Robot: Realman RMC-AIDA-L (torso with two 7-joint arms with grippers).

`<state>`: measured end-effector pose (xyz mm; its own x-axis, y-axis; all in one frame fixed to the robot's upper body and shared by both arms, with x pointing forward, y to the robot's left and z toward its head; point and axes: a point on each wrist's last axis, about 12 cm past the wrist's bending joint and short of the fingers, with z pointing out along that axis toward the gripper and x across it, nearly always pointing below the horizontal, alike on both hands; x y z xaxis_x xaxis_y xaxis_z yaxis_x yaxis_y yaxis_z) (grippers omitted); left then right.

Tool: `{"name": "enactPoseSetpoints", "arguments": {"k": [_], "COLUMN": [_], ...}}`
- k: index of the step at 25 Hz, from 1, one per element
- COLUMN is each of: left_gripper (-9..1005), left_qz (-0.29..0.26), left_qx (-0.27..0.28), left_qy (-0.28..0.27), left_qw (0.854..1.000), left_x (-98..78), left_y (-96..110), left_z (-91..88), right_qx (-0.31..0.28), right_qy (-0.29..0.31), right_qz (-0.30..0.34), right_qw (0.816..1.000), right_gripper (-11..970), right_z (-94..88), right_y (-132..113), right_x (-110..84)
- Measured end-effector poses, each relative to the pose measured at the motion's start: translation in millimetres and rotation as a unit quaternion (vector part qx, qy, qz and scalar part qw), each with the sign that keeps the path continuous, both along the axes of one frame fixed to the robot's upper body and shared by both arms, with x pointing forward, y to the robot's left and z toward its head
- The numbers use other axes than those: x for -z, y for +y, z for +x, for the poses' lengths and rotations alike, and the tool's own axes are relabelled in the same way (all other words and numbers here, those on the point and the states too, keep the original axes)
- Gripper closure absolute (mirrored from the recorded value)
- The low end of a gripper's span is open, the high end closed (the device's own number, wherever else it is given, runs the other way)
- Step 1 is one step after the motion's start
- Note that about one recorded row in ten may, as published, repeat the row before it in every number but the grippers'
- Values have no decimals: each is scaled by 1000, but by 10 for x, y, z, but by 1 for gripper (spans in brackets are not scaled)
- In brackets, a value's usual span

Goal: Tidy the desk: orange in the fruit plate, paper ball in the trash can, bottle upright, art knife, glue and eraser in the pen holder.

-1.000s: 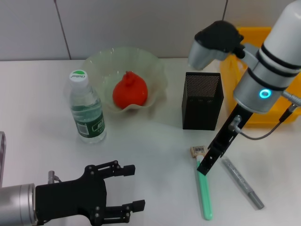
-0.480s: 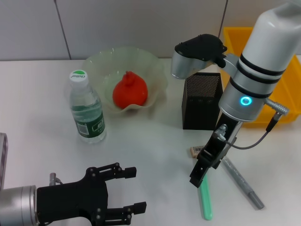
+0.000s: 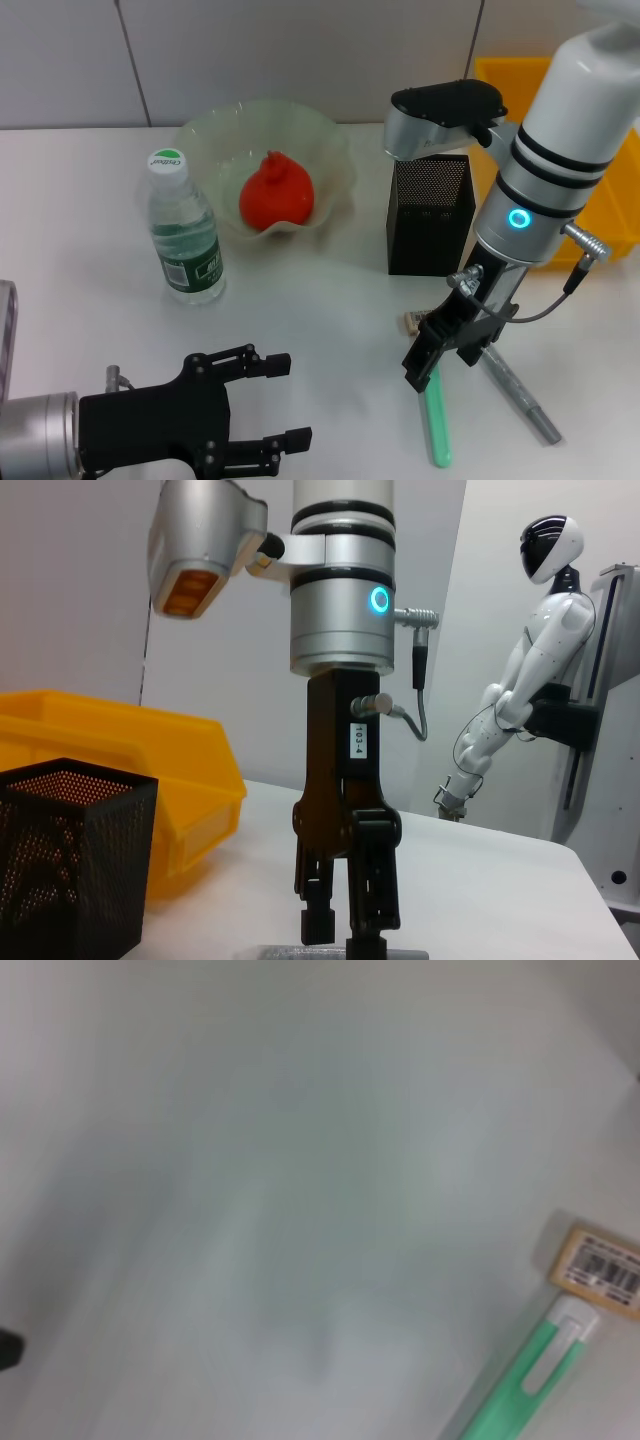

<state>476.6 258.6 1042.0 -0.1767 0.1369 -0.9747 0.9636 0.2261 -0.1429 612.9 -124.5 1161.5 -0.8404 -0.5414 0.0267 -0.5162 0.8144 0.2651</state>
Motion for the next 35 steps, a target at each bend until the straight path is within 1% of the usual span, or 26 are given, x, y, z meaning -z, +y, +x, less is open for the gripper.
{"name": "enactPoseSetpoints", "arguments": {"k": [5, 8, 10, 19, 22, 26, 35], "left_gripper": [198, 198, 198, 198, 198, 198, 198], "left_qz": [0, 0, 0, 1, 0, 0, -1], "left_qx": [1, 1, 2, 2, 1, 1, 2], "left_qy": [-1, -1, -2, -2, -1, 0, 0], "left_qw": [1000, 1000, 1000, 1000, 1000, 1000, 1000], "left_x": [-4, -5, -10, -10, -5, -2, -3], "left_y": [-2, -5, -11, -12, -9, -11, -9], "left_z": [6, 8, 18, 20, 12, 7, 3], "right_qx": [20, 10, -4, -18, -45, -59, -61], "right_qy": [8, 9, -2, -21, -21, -26, -27], "right_qz": [-6, -20, -34, -24, -21, -30, -34], "right_qw": [1000, 1000, 999, 999, 999, 998, 997], "right_gripper": [179, 179, 179, 180, 180, 180, 180], "right_z": [-10, -27, -29, -6, -53, -65, -65], "right_y": [-56, -51, -27, 54, 139, 166, 174], "right_x": [107, 174, 198, 201, 227, 238, 246]}}
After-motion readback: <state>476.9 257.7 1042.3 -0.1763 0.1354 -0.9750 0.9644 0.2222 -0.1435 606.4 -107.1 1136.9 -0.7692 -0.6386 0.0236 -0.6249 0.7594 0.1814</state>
